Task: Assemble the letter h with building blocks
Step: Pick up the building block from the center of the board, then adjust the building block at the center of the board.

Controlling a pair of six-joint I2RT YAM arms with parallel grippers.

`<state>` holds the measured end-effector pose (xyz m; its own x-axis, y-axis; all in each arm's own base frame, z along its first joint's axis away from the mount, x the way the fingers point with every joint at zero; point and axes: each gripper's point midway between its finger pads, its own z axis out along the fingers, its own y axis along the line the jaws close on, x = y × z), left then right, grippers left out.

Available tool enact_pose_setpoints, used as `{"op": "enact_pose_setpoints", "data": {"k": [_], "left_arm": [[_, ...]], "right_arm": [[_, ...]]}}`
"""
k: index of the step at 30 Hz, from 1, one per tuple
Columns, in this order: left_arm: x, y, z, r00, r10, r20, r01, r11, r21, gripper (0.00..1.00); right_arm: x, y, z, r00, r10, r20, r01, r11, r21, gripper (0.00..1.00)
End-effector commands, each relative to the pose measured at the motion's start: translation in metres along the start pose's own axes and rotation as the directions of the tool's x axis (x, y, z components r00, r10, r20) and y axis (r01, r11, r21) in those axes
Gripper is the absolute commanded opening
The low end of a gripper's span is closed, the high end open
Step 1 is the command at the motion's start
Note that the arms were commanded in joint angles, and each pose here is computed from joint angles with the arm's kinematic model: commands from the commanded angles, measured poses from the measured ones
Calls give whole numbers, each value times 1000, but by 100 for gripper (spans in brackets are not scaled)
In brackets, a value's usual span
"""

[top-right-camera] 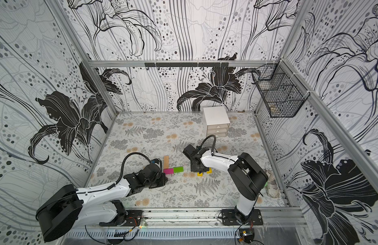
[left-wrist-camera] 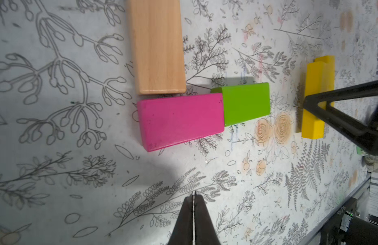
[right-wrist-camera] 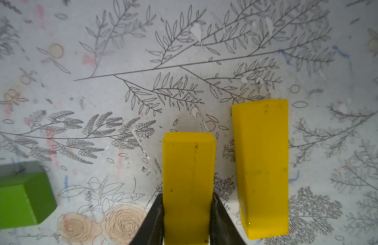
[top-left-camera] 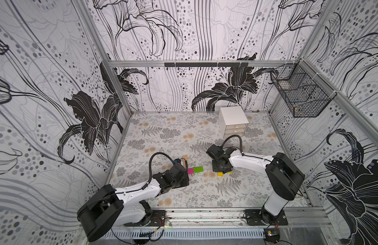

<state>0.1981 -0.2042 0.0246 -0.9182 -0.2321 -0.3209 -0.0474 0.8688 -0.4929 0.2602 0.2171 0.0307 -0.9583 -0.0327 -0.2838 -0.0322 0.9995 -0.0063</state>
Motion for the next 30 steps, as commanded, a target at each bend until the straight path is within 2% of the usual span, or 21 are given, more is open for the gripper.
{"op": "enact_pose_setpoints", "data": {"k": [1,14,30], "left_arm": [[-13,-3,3,998,-34,51,35,999,-22,8],[-22,7,10,995,-41,86,49,994,-102,8],[-34,0,12,993,-17,116,30,993,-117,8]], "right_arm": [[1,-6,-8,1000,11,10,-11,1000,22,26],[2,-7,-9,1000,14,8,-14,1000,19,26],[4,-8,-9,1000,15,5,-15,1000,20,26]]}}
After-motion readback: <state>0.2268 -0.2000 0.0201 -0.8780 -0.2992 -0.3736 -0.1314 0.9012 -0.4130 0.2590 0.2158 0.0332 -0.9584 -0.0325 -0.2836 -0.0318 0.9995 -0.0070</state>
